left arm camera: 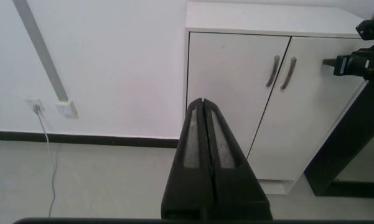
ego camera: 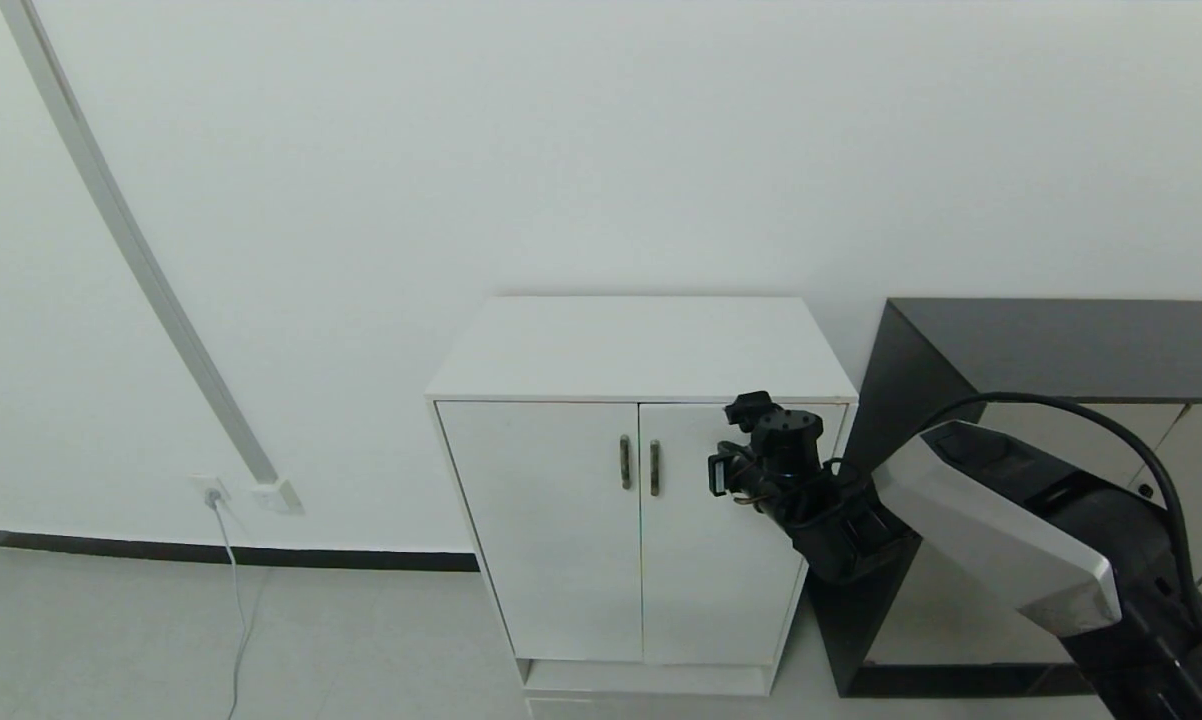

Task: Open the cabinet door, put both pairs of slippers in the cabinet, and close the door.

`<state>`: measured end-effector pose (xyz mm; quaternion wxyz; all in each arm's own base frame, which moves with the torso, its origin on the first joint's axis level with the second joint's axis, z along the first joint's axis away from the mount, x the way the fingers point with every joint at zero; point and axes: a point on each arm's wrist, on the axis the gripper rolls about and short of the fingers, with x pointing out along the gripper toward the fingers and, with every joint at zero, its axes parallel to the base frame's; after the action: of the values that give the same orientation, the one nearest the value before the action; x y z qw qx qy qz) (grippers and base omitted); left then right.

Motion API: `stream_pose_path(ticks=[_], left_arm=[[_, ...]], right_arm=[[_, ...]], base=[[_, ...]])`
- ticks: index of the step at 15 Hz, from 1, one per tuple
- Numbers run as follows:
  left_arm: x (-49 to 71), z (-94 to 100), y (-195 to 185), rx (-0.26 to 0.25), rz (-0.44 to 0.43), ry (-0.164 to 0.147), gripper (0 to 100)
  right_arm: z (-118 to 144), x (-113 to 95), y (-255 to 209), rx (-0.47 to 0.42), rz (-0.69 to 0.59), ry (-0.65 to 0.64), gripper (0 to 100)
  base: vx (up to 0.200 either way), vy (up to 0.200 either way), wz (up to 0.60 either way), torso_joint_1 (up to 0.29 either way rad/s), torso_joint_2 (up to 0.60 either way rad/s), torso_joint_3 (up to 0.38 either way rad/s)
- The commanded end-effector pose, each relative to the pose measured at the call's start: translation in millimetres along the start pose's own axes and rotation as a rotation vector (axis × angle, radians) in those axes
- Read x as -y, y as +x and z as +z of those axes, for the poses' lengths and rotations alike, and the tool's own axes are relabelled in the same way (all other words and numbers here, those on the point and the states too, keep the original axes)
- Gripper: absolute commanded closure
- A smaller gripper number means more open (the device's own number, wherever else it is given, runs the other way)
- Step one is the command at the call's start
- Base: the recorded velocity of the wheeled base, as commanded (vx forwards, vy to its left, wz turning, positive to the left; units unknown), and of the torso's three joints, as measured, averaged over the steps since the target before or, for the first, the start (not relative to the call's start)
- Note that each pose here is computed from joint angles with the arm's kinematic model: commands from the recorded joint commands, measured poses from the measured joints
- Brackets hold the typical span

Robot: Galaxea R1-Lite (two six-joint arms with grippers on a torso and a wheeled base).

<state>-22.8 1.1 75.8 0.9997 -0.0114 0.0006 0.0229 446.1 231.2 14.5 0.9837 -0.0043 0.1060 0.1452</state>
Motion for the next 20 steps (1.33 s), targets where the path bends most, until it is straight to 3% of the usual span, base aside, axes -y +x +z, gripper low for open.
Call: stream_pose_path(ticks=[1,20], left_arm=[[0.0,0.0,0.1,-0.001,0.000,0.000,100],[0.0,0.0,0.1,-0.001,0.000,0.000,100]], right_arm=[[-1.6,0.0,1.2,0.000,-0.001,0.000,100],[-2.2,2.2,11.0,0.026,-0.008,0.000,100]], base=[[0.000,0.000,0.00,0.000,0.00,0.000],[0.000,0.000,0.00,0.000,0.00,0.000]])
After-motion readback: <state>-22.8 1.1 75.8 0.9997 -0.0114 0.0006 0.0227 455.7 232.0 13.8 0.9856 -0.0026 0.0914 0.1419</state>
